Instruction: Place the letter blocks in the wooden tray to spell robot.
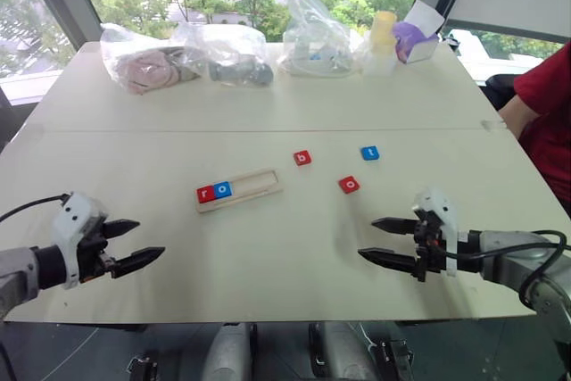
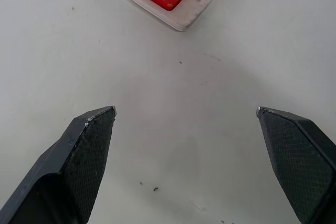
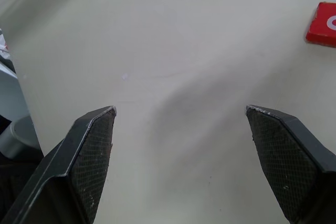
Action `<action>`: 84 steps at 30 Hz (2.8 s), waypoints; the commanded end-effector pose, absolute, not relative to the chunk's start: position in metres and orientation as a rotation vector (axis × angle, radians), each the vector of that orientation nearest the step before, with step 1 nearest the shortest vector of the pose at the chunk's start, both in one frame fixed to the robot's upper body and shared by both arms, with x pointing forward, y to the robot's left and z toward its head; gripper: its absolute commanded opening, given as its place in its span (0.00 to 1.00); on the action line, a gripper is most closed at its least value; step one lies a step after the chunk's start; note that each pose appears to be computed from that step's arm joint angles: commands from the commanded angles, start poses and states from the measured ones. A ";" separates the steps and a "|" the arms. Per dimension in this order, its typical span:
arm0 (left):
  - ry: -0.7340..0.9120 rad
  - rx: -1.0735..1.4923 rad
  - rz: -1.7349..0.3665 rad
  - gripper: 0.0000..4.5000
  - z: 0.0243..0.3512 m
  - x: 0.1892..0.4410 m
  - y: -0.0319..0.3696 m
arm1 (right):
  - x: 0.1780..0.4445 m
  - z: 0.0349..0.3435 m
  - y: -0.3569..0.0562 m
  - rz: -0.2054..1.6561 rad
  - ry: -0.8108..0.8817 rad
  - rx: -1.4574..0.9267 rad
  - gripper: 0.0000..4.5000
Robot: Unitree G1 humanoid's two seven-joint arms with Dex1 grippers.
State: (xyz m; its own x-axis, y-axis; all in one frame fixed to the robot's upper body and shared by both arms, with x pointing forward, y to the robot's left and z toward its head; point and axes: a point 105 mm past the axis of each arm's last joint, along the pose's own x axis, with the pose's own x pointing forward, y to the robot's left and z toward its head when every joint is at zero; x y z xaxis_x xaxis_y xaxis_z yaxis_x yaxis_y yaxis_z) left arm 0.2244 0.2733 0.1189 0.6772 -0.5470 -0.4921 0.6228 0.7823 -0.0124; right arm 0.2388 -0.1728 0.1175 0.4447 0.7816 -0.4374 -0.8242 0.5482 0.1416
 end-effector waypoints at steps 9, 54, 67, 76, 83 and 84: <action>0.406 0.252 -0.635 1.00 0.136 0.233 0.275 | 0.242 0.122 -0.174 0.997 0.467 -0.130 0.90; 0.399 0.565 -1.097 1.00 0.091 0.340 0.210 | 0.260 0.132 -0.067 1.039 0.291 -0.118 0.90; 0.354 0.582 -1.188 0.69 0.107 0.340 0.196 | 0.270 0.129 -0.105 0.881 0.300 -0.117 0.92; 0.305 0.695 -1.375 0.69 0.118 0.334 0.165 | 0.267 0.119 -0.139 0.709 0.320 -0.076 0.92; 0.318 0.685 -1.401 0.69 0.104 0.340 0.153 | 0.270 0.123 -0.144 0.649 0.285 -0.088 0.92; 0.319 0.676 -1.413 0.80 0.103 0.338 0.153 | 0.270 0.124 -0.144 0.646 0.282 -0.089 0.92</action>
